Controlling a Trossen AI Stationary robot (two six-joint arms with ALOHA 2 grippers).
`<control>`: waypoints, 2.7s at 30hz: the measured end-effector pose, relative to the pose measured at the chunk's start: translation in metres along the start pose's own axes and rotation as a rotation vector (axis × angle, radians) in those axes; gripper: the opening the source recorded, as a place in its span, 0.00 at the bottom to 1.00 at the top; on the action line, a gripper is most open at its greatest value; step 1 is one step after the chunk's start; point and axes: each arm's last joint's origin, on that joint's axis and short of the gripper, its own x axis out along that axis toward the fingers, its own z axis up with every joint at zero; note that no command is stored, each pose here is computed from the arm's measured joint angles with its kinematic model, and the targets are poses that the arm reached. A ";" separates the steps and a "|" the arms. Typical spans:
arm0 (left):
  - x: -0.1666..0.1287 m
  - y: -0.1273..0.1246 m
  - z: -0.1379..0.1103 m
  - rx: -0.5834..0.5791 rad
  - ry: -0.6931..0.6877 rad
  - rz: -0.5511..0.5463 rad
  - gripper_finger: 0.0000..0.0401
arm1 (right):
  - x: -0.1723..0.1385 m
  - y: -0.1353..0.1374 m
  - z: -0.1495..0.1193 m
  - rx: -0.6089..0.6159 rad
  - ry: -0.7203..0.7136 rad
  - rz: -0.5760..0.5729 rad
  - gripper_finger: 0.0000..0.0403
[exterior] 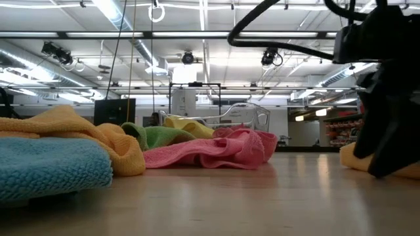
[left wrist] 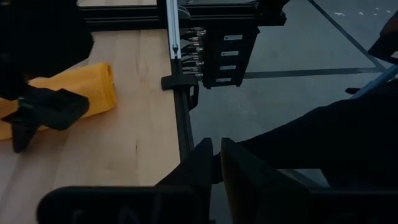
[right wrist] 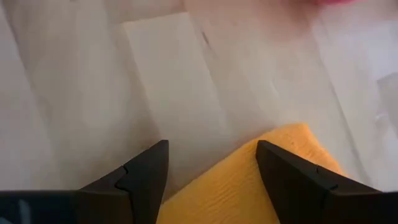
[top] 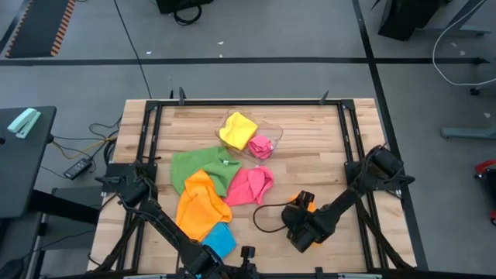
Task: Fold microfiber towels
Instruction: Fold the right orange microfiber cloth
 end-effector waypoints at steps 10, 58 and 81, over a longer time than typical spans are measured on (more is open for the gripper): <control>0.000 0.000 0.000 0.000 0.000 0.000 0.11 | -0.062 0.005 -0.010 -0.181 -0.154 0.201 0.63; 0.000 0.001 0.001 -0.003 -0.005 -0.001 0.11 | -0.034 -0.001 -0.081 -0.116 -0.146 0.247 0.63; 0.000 0.001 0.001 -0.002 -0.004 0.000 0.11 | -0.095 0.056 -0.090 -0.325 -0.561 0.403 0.63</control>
